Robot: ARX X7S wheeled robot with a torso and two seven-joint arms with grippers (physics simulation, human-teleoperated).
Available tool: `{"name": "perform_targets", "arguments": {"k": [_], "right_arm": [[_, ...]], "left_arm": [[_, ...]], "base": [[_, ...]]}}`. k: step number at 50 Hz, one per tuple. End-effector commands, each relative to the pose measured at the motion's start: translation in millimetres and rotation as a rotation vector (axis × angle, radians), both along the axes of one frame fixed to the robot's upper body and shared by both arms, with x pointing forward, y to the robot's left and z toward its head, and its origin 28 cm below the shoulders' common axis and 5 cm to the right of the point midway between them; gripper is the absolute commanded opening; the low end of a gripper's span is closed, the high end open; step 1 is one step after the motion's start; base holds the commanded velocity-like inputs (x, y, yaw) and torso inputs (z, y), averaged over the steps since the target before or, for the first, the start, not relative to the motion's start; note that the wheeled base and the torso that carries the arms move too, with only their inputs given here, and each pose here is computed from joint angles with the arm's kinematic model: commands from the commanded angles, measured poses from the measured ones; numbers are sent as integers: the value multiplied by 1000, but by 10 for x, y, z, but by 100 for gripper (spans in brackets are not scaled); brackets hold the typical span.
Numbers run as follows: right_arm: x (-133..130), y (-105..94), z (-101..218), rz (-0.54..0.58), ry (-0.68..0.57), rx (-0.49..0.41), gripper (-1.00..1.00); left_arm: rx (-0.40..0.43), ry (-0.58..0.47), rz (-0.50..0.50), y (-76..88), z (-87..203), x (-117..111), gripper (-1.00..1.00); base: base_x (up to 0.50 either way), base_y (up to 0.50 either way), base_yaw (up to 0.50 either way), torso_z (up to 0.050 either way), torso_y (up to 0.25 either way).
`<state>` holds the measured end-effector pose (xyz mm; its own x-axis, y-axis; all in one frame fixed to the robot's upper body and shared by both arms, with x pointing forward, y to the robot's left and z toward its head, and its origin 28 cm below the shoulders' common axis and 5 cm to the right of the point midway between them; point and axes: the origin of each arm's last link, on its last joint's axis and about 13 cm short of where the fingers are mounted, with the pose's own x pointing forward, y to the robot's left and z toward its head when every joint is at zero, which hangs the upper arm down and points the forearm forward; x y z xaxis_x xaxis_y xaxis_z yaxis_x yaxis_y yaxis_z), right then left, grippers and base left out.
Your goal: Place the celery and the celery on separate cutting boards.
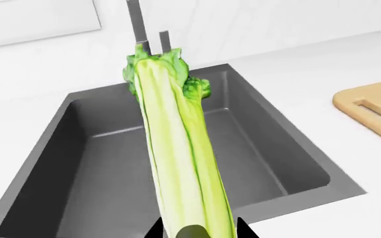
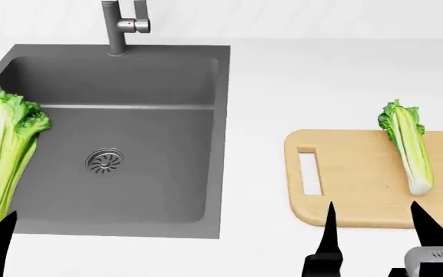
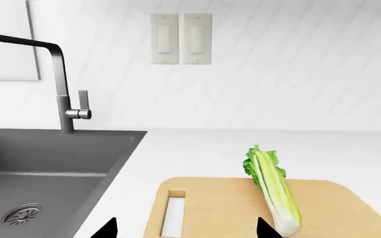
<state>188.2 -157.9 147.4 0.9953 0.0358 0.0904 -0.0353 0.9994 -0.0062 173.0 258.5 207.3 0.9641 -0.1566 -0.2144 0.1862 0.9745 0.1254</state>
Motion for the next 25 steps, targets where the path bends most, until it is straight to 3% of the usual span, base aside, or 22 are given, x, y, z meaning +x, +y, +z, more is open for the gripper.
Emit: {"name": "perform_targets", "arguments": {"k": [1, 25], "right_arm": [[-5, -16, 13, -16, 8, -8, 100], [-6, -23, 10, -20, 6, -5, 100]], "left_arm": [[-27, -16, 24, 38, 43, -17, -100], [-30, -26, 21, 8, 71, -29, -100]], "base": [[0, -500, 0, 0, 0], [0, -500, 0, 0, 0]]}}
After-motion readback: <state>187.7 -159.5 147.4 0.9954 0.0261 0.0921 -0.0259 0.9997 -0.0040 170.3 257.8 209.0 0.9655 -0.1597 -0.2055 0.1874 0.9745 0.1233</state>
